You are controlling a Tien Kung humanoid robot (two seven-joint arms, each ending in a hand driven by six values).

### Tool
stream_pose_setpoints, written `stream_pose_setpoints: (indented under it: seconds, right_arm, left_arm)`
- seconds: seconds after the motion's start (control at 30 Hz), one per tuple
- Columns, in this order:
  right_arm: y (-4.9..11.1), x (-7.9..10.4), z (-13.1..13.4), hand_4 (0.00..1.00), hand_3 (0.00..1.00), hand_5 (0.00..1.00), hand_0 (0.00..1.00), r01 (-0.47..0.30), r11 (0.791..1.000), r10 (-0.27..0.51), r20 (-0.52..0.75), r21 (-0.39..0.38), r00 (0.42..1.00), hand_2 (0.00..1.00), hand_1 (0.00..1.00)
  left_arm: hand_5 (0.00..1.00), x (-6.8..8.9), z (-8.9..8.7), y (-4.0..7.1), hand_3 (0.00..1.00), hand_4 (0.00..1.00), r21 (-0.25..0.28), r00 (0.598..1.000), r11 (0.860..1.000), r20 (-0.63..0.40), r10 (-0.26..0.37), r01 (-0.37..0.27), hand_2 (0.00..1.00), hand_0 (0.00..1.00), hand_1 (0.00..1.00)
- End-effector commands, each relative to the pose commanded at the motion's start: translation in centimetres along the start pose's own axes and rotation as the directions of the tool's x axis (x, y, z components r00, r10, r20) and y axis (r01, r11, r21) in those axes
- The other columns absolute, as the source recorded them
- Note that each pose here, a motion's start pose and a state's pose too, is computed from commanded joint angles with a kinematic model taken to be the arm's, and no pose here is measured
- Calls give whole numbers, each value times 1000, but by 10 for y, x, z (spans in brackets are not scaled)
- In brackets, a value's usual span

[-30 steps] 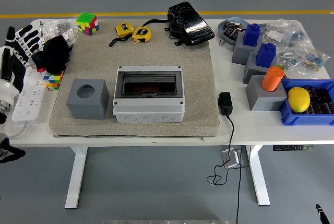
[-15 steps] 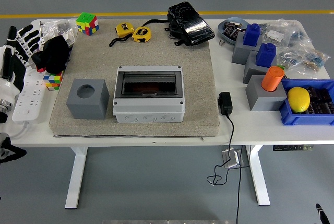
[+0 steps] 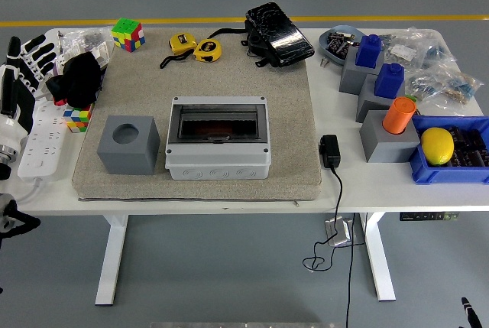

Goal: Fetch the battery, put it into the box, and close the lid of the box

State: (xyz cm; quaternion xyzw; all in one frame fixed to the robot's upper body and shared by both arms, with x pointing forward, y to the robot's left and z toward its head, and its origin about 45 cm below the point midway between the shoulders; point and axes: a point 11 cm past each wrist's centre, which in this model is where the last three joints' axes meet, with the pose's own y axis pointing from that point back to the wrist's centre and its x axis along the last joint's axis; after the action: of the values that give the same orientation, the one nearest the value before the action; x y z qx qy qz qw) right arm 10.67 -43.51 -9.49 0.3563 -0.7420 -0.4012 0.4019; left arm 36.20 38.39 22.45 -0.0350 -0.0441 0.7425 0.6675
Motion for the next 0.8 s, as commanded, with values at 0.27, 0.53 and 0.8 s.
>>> stream_pose_setpoints:
  seconds: [0.27,0.53,0.8]
  right_arm:
    - [0,0,0,998,792,998,819,0,1000,0,3,2,1000,748,767]
    - [0,-2,0,998,792,998,818,3,1000,-3,5,4,1000,748,767]
    - [0,-1,2,998,792,998,818,1,1000,-1,6,0,1000,747,767]
  left_arm:
    - [998,-2,3,0,827,998,-5,1000,1000,11,-3,3,828,869,853]
    - [998,-2,1,0,823,998,-4,1000,1000,8,-2,2,825,866,848]
    - [998,-2,1,0,821,998,-4,1000,1000,17,-6,6,824,866,848]
